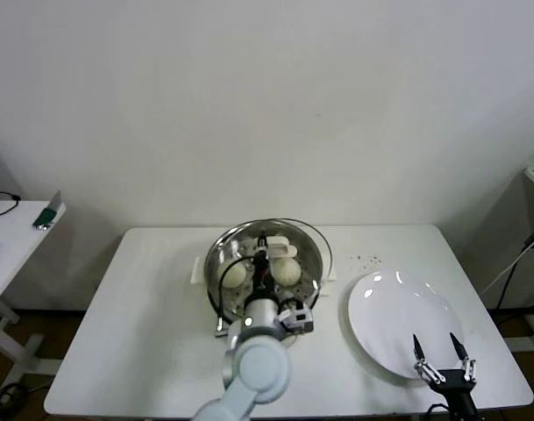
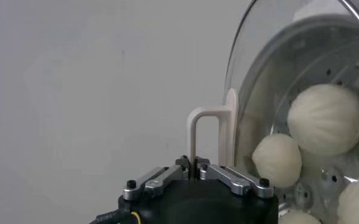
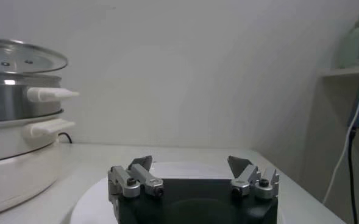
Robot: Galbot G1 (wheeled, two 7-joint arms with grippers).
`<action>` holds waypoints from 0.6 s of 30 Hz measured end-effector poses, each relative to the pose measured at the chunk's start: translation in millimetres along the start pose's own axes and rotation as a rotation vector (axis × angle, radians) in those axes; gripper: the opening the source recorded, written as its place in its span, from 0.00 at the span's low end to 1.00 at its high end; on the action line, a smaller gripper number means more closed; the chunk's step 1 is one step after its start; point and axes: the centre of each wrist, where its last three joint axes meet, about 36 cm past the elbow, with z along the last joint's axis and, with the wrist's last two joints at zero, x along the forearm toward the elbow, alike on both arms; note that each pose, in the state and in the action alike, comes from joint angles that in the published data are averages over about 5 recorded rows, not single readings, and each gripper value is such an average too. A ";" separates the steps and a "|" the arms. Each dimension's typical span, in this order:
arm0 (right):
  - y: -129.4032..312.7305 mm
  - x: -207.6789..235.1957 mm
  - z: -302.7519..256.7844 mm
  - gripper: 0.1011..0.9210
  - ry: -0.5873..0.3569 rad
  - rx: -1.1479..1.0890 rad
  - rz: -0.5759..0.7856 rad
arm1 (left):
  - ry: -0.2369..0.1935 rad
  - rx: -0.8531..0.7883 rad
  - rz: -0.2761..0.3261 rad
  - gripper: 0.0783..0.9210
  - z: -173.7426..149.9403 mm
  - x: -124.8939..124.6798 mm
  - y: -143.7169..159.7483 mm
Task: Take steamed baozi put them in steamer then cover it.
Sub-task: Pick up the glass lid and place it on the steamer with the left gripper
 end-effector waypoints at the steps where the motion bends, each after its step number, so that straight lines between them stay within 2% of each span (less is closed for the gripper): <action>1: -0.1 0.1 0.0 0.88 -0.001 0.000 0.001 | 0.004 -0.007 -0.002 0.07 0.4 -0.7 -2.2; 10: -0.4 2.0 0.9 0.88 0.001 -0.001 0.005 | 0.038 -0.060 -0.017 0.07 11.0 -7.1 -14.7; 18: 1.6 3.3 2.6 0.88 0.000 -0.006 0.006 | 0.039 -0.087 -0.019 0.07 13.2 -7.3 -23.8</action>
